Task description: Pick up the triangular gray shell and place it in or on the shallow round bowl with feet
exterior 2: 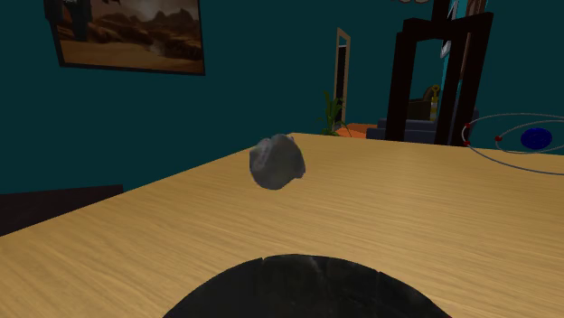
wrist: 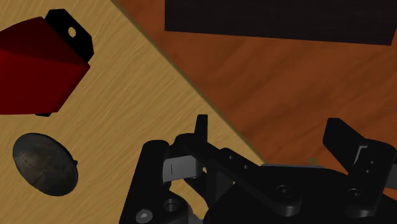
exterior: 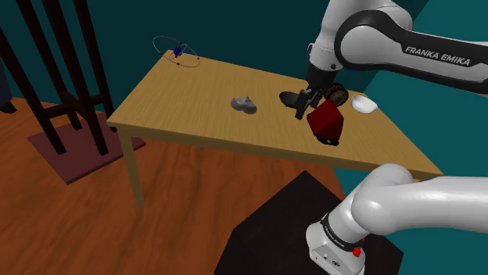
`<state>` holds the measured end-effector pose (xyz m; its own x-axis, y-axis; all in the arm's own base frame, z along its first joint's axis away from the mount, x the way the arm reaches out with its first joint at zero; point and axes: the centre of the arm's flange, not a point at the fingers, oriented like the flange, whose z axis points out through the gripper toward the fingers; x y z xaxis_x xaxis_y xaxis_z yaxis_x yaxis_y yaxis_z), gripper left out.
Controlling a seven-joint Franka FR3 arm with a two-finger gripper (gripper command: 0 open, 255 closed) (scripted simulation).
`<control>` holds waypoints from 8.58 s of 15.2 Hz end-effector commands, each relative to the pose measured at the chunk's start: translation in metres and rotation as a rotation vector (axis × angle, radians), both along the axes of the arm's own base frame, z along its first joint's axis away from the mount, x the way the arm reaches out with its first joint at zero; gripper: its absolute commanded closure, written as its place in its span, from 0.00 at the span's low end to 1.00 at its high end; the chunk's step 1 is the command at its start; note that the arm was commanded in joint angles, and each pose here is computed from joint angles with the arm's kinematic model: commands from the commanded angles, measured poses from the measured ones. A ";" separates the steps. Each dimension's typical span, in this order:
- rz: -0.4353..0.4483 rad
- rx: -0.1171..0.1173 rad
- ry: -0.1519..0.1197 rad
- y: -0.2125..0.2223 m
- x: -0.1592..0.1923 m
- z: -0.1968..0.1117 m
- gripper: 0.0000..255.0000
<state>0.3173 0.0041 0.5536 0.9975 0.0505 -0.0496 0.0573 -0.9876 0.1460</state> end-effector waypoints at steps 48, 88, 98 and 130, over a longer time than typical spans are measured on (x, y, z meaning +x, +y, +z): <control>0.078 0.035 -0.375 -0.137 0.256 -0.225 1.00; 0.561 -0.550 -0.821 -0.067 0.144 -0.327 0.00; 0.561 -0.550 -0.821 -0.067 0.145 -0.327 1.00; 0.561 -0.550 -0.821 -0.132 0.138 -0.202 1.00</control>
